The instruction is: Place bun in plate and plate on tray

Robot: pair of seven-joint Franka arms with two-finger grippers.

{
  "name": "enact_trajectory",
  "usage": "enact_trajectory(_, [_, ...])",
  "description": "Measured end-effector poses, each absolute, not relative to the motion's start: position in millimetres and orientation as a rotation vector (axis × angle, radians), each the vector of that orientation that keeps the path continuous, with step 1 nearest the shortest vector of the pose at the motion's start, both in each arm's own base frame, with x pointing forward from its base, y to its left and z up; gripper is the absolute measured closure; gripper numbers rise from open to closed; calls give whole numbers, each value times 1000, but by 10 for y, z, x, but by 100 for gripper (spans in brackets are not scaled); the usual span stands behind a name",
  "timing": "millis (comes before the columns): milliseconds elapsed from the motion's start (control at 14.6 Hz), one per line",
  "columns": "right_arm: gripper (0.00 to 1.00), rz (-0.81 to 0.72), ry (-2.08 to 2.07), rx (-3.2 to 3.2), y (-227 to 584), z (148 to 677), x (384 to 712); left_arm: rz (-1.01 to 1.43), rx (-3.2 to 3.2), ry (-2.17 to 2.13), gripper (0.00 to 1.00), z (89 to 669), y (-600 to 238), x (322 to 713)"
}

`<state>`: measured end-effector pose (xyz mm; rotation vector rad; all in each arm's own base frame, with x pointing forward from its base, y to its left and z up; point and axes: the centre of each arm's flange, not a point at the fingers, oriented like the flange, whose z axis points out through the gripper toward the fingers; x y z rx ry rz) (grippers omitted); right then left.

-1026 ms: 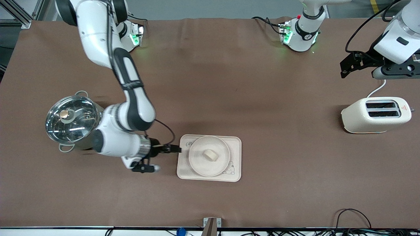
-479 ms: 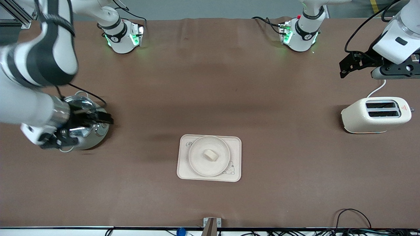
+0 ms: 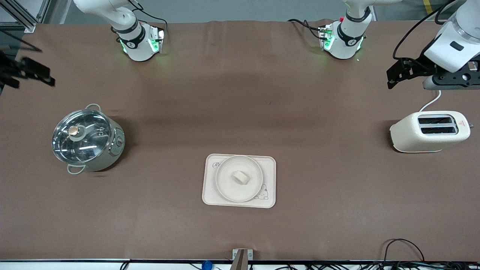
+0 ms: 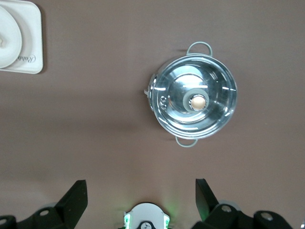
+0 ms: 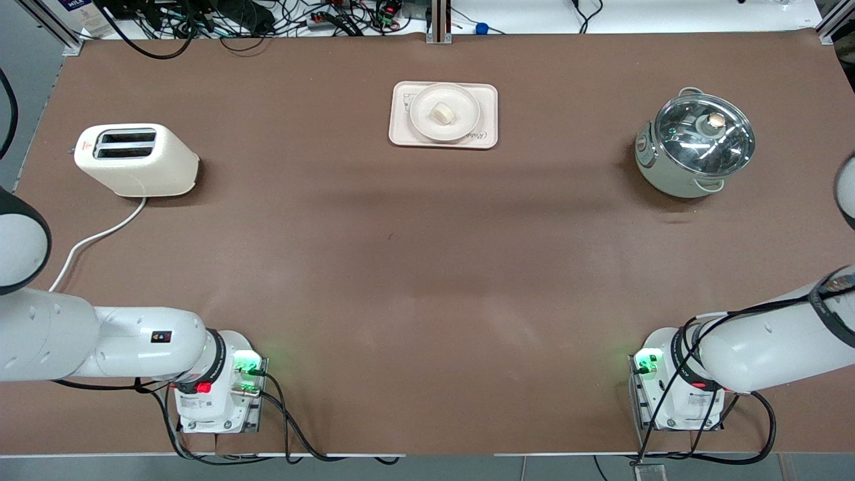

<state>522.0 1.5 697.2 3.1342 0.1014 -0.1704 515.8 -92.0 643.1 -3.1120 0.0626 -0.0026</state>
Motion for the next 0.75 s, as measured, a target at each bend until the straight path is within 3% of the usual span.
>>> enact_trajectory(205, [0, -88, 115, 3125, 80, 7001, 5013, -3, -3112, 72, 0, 6431, -934, 5155])
enact_trajectory(752, [0, -130, 2, 3127, -283, 6760, 4965, -19, -3112, 111, 0, 6481, -943, 5157])
